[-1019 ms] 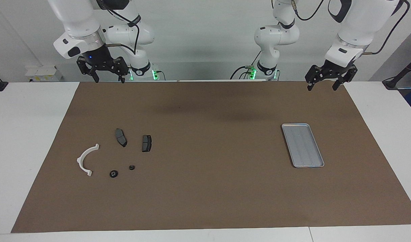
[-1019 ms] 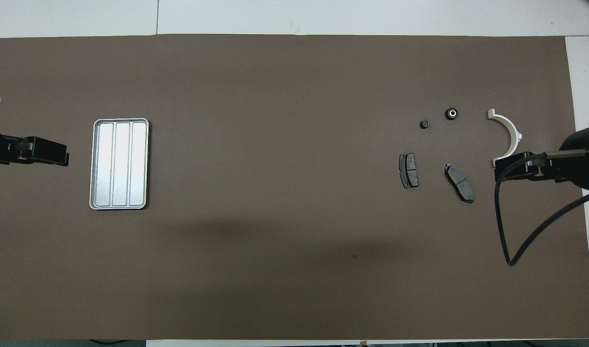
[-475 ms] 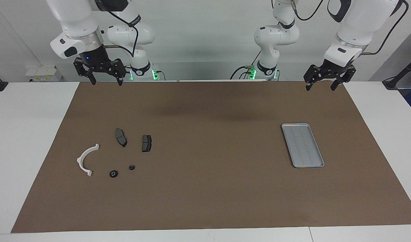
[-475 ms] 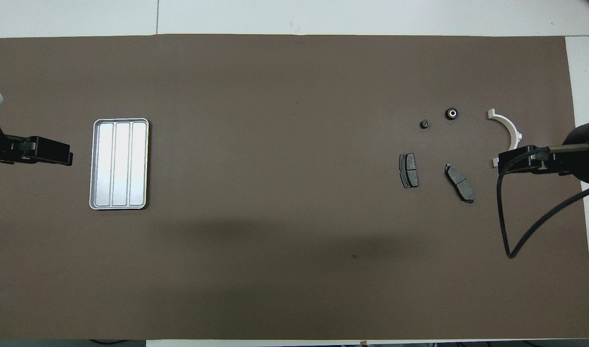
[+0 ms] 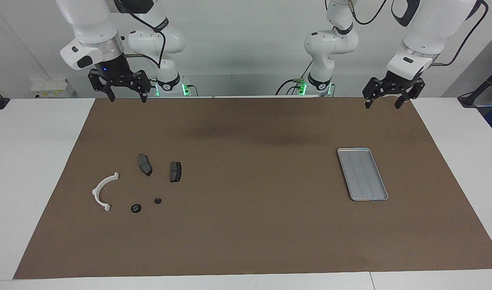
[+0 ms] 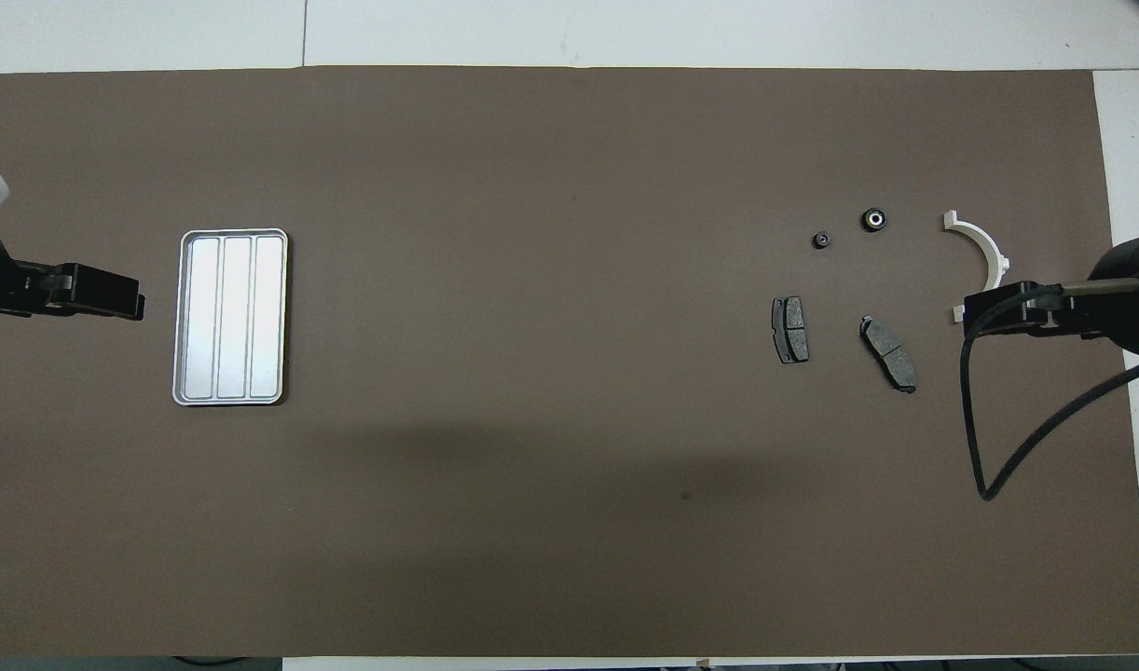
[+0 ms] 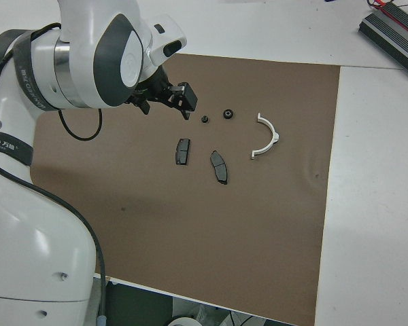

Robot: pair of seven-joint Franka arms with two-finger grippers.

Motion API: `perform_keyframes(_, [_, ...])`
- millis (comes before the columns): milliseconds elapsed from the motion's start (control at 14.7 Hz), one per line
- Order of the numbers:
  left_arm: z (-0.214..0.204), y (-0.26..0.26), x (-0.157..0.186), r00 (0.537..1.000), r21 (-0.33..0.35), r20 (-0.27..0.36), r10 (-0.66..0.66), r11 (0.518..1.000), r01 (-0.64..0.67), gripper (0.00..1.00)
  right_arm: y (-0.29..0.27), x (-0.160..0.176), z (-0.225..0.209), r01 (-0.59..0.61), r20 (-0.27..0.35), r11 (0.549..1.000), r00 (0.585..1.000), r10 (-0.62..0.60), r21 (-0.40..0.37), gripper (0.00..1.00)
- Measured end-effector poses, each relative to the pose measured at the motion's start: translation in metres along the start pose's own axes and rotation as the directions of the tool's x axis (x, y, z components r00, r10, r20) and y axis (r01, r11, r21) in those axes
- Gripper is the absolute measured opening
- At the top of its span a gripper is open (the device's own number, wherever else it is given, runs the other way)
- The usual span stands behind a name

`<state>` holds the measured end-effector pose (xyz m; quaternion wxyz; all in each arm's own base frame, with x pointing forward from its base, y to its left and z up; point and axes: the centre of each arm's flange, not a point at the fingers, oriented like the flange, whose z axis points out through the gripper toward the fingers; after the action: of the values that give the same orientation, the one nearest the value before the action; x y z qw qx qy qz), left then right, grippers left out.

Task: Place bearing gear from tray to pile

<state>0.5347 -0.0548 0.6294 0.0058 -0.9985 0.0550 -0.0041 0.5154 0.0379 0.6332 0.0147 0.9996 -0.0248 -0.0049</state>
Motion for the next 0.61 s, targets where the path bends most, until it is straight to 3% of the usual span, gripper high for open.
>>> perform_keyframes(611, [0.0002, -0.0036, -0.0002, 1.000, 0.000, 0.001, -0.007, 1.000, 0.007, 1.00, 0.0000, -0.0004, -0.0010, 0.000, -0.002, 1.000, 1.000, 0.000, 0.000, 1.00])
